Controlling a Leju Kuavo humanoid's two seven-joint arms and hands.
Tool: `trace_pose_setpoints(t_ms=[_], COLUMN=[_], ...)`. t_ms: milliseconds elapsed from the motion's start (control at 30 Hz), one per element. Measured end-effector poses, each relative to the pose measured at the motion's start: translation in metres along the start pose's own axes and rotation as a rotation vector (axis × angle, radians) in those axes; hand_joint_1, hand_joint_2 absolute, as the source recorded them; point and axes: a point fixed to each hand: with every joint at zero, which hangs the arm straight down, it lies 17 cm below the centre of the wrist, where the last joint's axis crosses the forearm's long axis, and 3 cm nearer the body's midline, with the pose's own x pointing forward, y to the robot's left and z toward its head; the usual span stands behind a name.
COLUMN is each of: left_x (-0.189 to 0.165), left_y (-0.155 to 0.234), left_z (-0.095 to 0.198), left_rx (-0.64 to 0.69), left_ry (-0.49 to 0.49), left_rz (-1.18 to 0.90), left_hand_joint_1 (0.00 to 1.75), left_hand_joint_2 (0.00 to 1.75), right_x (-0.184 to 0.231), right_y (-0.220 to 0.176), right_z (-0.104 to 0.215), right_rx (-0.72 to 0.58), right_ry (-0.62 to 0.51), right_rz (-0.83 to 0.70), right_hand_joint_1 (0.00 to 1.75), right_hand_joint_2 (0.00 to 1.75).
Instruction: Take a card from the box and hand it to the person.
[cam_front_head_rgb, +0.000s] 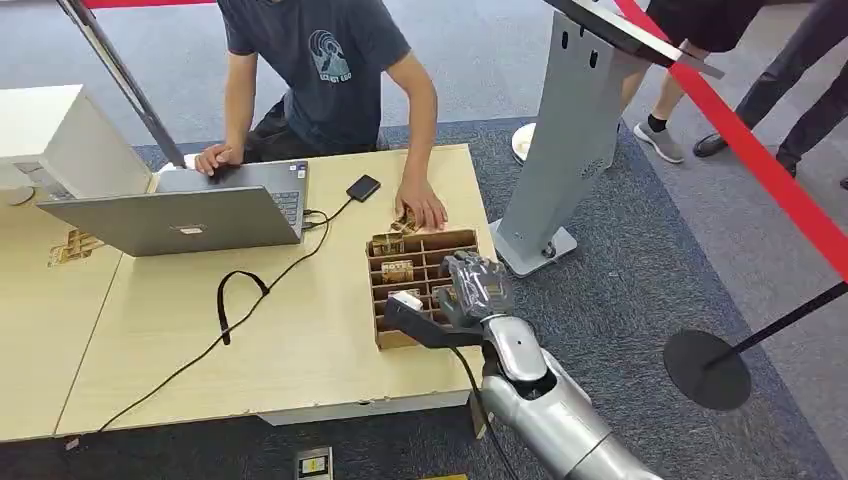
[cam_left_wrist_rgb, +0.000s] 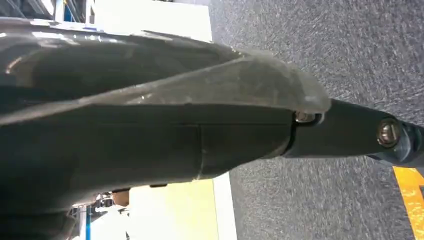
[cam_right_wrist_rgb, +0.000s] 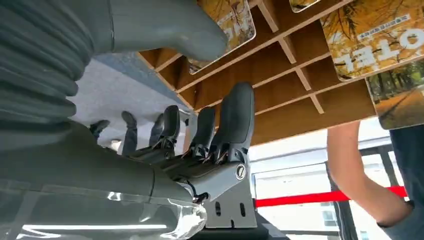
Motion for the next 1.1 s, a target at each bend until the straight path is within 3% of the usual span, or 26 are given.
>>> trace_pose_setpoints(t_ms=[567, 1100], left_x=[0.0, 0.001], left_y=[0.002, 0.003], left_z=[0.0, 0.0], left_rx=[0.002, 0.006], left_ry=[0.0, -0.003], left_rz=[0.0, 0.016], left_hand_joint_1=[0.0, 0.0], left_hand_joint_2=[0.0, 0.0], right_x=[-0.014, -0.017], right_y=[0.014, 0.017], right_z=[0.001, -0.002], right_rx=[0.029, 0.039], right_ry=[0.037, 0.045], right_rz=[0.015, 0.022], right_hand_joint_1=[0.87, 0.98], right_hand_joint_2=[1.75, 1.75])
